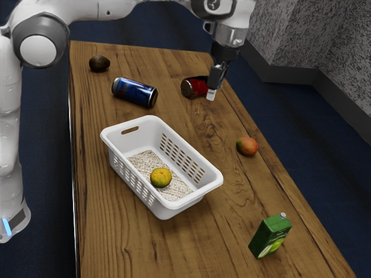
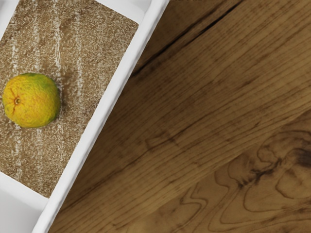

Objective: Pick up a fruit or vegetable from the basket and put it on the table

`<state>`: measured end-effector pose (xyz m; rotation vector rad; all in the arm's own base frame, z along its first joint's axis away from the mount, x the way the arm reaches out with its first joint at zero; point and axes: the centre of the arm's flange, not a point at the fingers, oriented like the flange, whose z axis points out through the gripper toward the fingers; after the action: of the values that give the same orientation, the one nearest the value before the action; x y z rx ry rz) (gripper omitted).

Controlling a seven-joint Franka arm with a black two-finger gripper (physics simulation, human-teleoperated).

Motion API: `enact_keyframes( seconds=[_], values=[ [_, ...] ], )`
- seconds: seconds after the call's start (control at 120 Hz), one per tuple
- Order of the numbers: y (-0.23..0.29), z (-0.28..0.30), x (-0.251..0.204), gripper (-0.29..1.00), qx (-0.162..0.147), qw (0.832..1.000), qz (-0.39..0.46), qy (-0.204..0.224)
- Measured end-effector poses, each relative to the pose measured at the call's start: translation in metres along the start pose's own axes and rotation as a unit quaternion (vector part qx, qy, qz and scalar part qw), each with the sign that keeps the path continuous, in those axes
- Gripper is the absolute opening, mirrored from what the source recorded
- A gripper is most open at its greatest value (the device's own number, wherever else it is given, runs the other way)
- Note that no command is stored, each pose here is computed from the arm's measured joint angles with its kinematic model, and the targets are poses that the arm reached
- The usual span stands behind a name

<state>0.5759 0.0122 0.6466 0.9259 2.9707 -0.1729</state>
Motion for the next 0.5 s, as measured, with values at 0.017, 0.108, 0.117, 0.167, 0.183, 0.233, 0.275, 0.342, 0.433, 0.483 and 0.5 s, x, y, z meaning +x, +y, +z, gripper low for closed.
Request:
enact_keyframes(
  seconds=[0.017,0.108,0.117,0.167,0.183,0.233,0.275,0.342,0.433,0.483,0.5],
  values=[
    [0.002,0.002,0.0,0.7,0.002,1.0,-0.001,0.001],
    [0.01,0.014,-0.003,0.7,0.009,1.0,-0.005,0.007],
    [0.01,0.014,-0.003,0.7,0.009,1.0,-0.005,0.007],
    [0.004,0.006,-0.006,0.7,0.006,1.0,0.002,-0.001],
    [-0.001,0.001,-0.008,0.7,0.006,1.0,0.01,-0.007],
    [-0.026,-0.021,-0.011,0.7,0.008,0.998,0.044,-0.031],
    [-0.051,-0.035,-0.012,0.7,0.015,0.996,0.08,-0.04],
    [-0.081,-0.031,-0.02,0.7,0.039,0.987,0.155,-0.032],
    [-0.103,-0.019,-0.03,0.7,0.077,0.963,0.256,-0.029],
    [-0.107,-0.019,-0.03,0.7,0.089,0.949,0.301,-0.034],
    [-0.108,-0.019,-0.029,0.7,0.09,0.944,0.314,-0.036]
  ],
)
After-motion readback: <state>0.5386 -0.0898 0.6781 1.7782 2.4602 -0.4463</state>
